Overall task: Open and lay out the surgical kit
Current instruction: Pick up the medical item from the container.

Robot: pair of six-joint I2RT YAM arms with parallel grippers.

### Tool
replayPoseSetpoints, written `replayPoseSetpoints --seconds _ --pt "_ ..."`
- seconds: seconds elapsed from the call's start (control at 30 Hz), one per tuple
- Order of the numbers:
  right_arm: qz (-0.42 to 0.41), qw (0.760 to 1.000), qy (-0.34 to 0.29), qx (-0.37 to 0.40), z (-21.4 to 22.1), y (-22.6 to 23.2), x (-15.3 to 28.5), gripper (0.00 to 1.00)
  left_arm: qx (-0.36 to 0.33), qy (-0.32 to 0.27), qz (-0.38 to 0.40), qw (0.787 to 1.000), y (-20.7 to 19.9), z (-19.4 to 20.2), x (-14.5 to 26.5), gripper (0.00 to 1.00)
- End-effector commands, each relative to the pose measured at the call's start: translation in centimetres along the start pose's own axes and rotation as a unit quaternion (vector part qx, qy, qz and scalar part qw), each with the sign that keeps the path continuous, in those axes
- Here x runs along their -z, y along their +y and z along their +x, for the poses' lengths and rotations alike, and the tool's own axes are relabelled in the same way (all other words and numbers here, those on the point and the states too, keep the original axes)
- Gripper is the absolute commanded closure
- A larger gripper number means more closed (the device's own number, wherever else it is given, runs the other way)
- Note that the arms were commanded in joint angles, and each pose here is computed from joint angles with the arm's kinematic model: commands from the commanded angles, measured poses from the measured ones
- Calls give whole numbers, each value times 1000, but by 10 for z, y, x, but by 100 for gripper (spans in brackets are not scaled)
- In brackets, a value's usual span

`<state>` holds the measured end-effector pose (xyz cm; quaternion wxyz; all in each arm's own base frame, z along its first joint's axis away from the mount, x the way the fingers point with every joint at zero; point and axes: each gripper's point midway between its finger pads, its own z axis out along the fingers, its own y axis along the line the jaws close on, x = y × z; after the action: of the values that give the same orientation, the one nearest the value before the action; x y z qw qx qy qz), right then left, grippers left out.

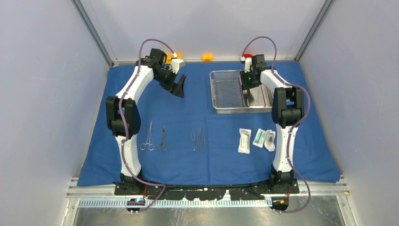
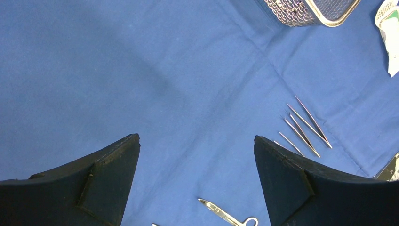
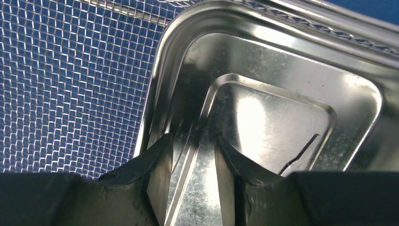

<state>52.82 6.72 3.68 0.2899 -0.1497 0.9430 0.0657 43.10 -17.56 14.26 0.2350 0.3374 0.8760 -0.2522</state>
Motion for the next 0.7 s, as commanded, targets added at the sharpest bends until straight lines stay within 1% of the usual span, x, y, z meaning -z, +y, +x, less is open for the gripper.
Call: replayPoseSetpoints --seconds 0.0,0.23,0.67 --pt "47 999 7 14 8 -9 1 58 0 -16 12 1000 -5 -7 6 7" --pt "73 997 17 16 16 -19 -1 67 -1 -20 10 1000 -6 -10 10 6" --pt "66 998 11 -18 9 -31 15 94 2 -28 13 1000 -7 -16 10 6"
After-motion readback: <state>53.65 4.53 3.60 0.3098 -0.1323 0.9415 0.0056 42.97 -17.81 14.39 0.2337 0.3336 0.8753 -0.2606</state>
